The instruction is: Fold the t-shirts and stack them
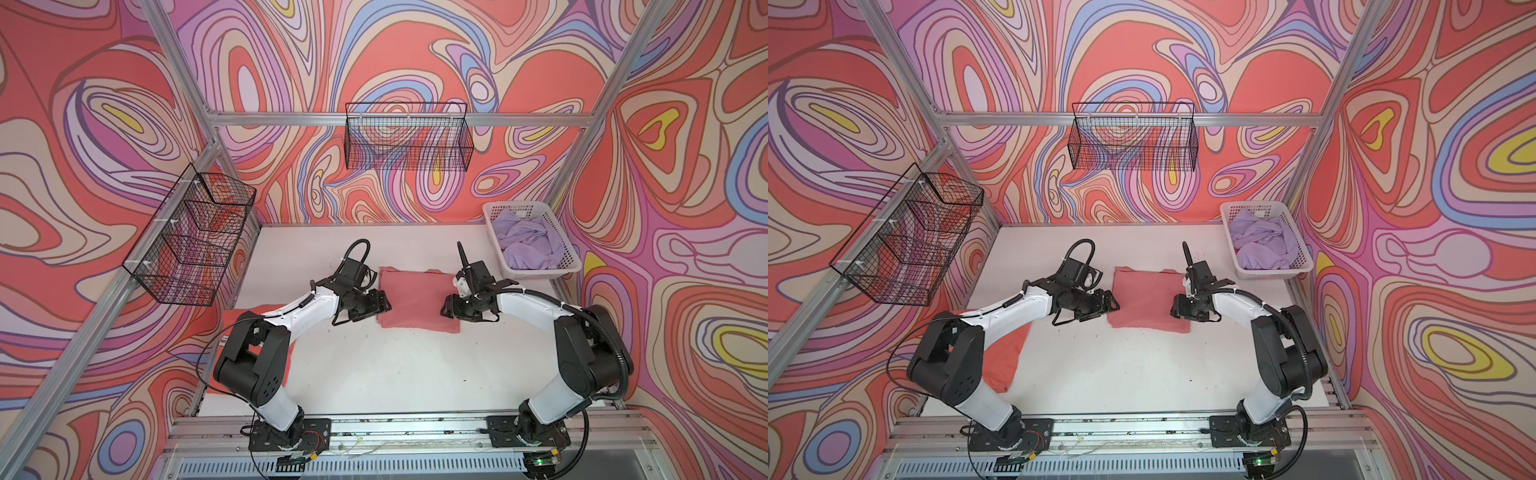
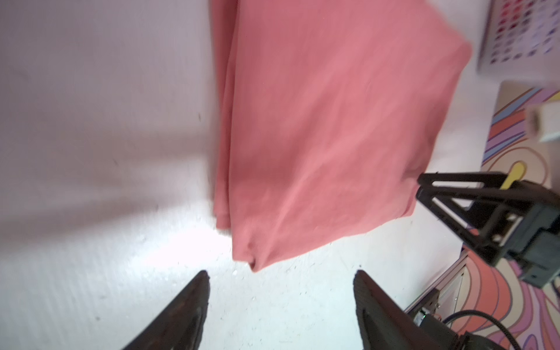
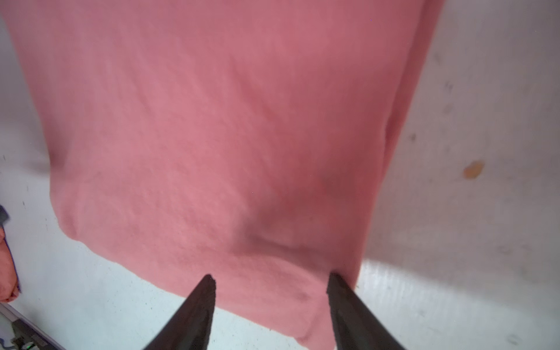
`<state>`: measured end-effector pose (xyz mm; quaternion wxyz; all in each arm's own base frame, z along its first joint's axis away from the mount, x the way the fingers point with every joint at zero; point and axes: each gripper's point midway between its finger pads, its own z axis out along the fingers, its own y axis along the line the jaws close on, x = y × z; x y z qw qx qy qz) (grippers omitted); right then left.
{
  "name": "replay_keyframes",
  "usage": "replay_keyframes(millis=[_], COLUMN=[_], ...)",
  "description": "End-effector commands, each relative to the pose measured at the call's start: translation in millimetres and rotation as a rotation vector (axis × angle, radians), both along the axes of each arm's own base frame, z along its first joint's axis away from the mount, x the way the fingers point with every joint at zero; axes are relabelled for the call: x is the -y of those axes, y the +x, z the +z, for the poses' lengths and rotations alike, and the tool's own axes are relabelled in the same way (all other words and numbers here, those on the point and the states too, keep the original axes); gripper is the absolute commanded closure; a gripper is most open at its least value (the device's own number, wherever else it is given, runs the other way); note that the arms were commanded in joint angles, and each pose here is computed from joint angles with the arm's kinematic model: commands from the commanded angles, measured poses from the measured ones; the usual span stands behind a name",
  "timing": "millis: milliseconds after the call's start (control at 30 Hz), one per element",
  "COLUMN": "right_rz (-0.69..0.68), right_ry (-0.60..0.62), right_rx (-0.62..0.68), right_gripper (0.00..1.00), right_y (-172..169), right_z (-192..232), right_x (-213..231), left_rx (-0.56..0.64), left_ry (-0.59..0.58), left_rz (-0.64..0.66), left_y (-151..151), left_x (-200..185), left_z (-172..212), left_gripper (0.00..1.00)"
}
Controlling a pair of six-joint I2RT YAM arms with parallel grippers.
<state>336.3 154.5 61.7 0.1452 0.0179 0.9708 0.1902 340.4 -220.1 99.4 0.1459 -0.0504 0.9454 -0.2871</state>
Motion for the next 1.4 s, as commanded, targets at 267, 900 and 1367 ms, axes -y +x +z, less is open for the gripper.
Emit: replay_keyframes(millis=[267,900,1367], right_rz=[-0.044,-0.017,-0.014], right_ry=[-0.039,-0.026,-0.008], right_rx=[0.056,-0.025,-0.025], right_gripper=[0.30,0.32,0.33], right_y=[42,44,42], right_z=[-6,-51,-52], right_x=[26,23,23], left_rx=[0.065,0.027,-0.051], left_ry=[0.051,0.193,0.153], left_rz=[-0.105,-0.162,-0.151], left_y=[50,55,50], left_x=[7,17,31], left_z=[-42,-82,-101], left_gripper=[0.17,0.25,0.67])
